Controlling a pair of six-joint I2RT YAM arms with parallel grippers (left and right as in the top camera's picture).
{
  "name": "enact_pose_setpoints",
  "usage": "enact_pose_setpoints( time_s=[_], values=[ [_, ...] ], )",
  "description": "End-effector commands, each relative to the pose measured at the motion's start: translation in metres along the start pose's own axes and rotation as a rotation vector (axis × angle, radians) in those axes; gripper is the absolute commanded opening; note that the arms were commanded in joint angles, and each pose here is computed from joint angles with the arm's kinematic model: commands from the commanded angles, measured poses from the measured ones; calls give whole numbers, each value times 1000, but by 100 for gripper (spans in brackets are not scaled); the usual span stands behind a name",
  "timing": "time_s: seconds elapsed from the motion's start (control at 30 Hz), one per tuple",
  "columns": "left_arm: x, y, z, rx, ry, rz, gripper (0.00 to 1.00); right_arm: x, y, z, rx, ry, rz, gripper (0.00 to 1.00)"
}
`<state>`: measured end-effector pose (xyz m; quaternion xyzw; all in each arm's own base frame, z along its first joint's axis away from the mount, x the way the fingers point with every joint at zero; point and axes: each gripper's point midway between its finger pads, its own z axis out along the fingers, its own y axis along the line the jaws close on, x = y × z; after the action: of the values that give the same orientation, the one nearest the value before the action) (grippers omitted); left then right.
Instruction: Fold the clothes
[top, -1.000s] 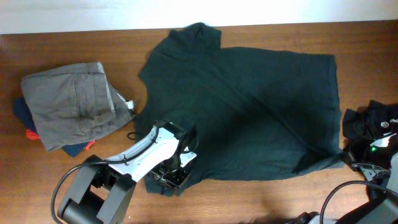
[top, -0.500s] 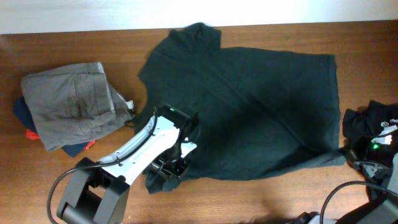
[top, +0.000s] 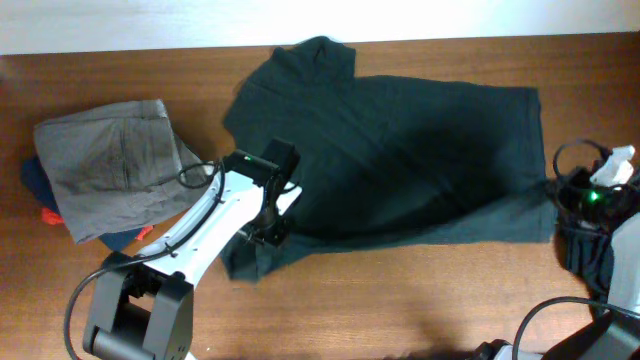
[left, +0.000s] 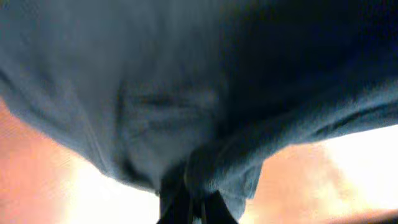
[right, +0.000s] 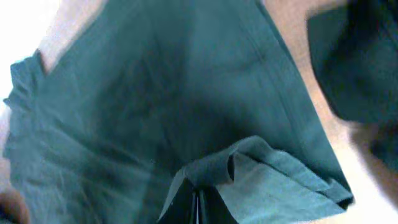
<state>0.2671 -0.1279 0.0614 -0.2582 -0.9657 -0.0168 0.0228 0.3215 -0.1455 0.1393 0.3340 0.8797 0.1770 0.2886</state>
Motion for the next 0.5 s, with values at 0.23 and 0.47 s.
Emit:
enact_pose_setpoints(
  time_s=[0.23, 0.47],
  values=[
    [-59, 23, -15, -126, -240, 76, 1, -17, -7, 25, 29, -26, 92, 4],
    [-79, 32, -22, -182, -320, 138, 1, -22, -15, 36, 42, -32, 91, 4]
  ],
)
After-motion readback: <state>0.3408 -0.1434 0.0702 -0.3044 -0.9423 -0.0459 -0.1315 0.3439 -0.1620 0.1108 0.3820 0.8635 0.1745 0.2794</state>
